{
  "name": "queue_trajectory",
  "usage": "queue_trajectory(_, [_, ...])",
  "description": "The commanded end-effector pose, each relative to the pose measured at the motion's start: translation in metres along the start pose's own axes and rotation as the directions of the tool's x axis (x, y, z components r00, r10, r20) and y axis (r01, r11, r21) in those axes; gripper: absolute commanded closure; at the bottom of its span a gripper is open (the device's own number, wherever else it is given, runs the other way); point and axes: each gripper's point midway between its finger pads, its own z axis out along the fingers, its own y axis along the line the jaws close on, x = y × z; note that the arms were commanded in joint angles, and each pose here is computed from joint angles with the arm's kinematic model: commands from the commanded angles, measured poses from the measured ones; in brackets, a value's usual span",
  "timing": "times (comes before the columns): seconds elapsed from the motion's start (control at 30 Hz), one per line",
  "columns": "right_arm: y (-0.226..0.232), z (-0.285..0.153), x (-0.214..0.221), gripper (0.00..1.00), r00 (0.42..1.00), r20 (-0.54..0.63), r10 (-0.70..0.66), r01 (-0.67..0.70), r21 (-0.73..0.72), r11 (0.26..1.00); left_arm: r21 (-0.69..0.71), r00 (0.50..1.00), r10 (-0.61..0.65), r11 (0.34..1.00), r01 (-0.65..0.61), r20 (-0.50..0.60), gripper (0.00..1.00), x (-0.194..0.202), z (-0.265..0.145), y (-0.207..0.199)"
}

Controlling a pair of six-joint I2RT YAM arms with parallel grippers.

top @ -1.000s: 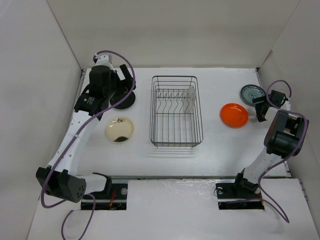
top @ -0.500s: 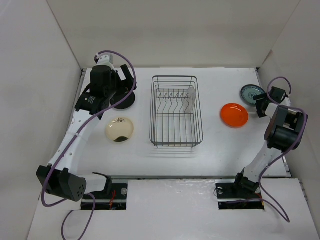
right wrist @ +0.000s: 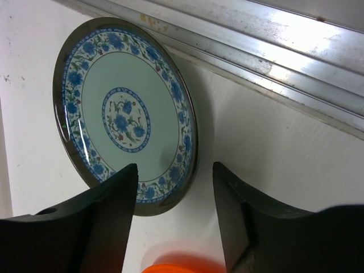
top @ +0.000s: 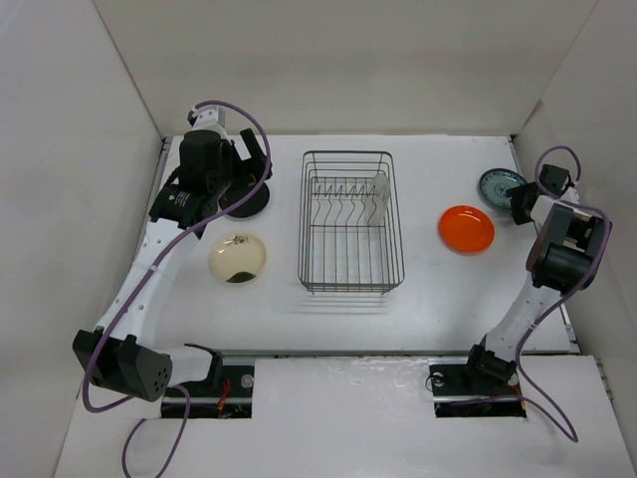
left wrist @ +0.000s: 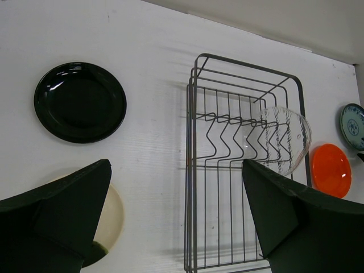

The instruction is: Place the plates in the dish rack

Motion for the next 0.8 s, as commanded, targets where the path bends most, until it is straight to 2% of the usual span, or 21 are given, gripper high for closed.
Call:
queue_trajectory(0.0, [0.001,0.003,-0.006,0.41,1.000,0.001,0.006,-0.006,0.029,1.000,0.028,0.998,0.008,1.000,-0.010,0.064,0.00,-0.017,-0.008,-0.006])
queue_trajectory(0.17, [-0.002,0.008,-0.004,0.46,1.000,-0.022,0.004,-0.003,0.059,0.998,0.028,0.998,0.008,1.000,-0.010,0.064,0.00,-0.017,-0.008,-0.006])
queue_trajectory(0.23, [0.001,0.007,-0.006,0.54,1.000,-0.021,0.004,-0.003,0.057,0.998,0.028,0.998,0.008,1.000,-0.010,0.064,0.00,-0.017,-0.008,-0.006])
queue_trajectory(0.27, [-0.005,0.010,-0.002,0.54,0.999,-0.034,0.003,-0.001,0.074,0.997,0.020,0.998,0.008,1.000,-0.010,0.068,0.00,-0.018,-0.007,-0.005])
queue_trajectory(0.33, [-0.003,0.009,-0.003,0.61,0.999,-0.034,0.003,-0.001,0.074,0.997,0.020,0.998,0.008,1.000,-0.010,0.068,0.00,-0.018,-0.007,-0.005])
queue_trajectory(0.43, [-0.001,0.008,-0.005,0.63,0.999,-0.035,0.003,-0.001,0.076,0.997,0.020,0.998,0.008,1.000,-0.010,0.068,0.00,-0.018,-0.007,-0.005])
queue_trajectory(0.47, [-0.005,0.011,-0.002,0.67,0.999,-0.042,-0.007,0.011,0.083,0.996,0.020,0.998,0.008,1.000,-0.010,0.068,0.00,-0.018,-0.007,-0.005])
queue_trajectory(0.53, [0.000,0.009,0.000,0.69,0.999,-0.048,-0.014,0.018,0.080,0.997,0.011,0.997,0.008,1.000,-0.009,0.073,0.00,-0.019,-0.007,-0.003])
queue_trajectory(0.57, [0.000,0.011,0.000,0.74,0.999,-0.052,-0.014,0.019,0.085,0.996,0.011,0.997,0.008,1.000,-0.009,0.073,0.00,-0.019,-0.007,-0.003])
queue_trajectory(0.67, [0.000,0.012,0.000,0.81,0.998,-0.059,-0.015,0.020,0.093,0.995,0.011,0.997,0.008,1.000,-0.009,0.073,0.00,-0.019,-0.007,-0.003])
queue_trajectory(0.7, [-0.002,0.012,0.002,0.92,0.998,-0.065,-0.015,0.021,0.101,0.995,0.011,0.997,0.008,1.000,-0.009,0.073,0.00,-0.019,-0.007,-0.003])
queue_trajectory(0.77, [0.000,0.013,0.000,1.00,0.998,-0.066,-0.024,0.030,0.101,0.994,0.002,0.997,0.008,1.000,-0.008,0.077,0.00,-0.019,-0.007,-0.002])
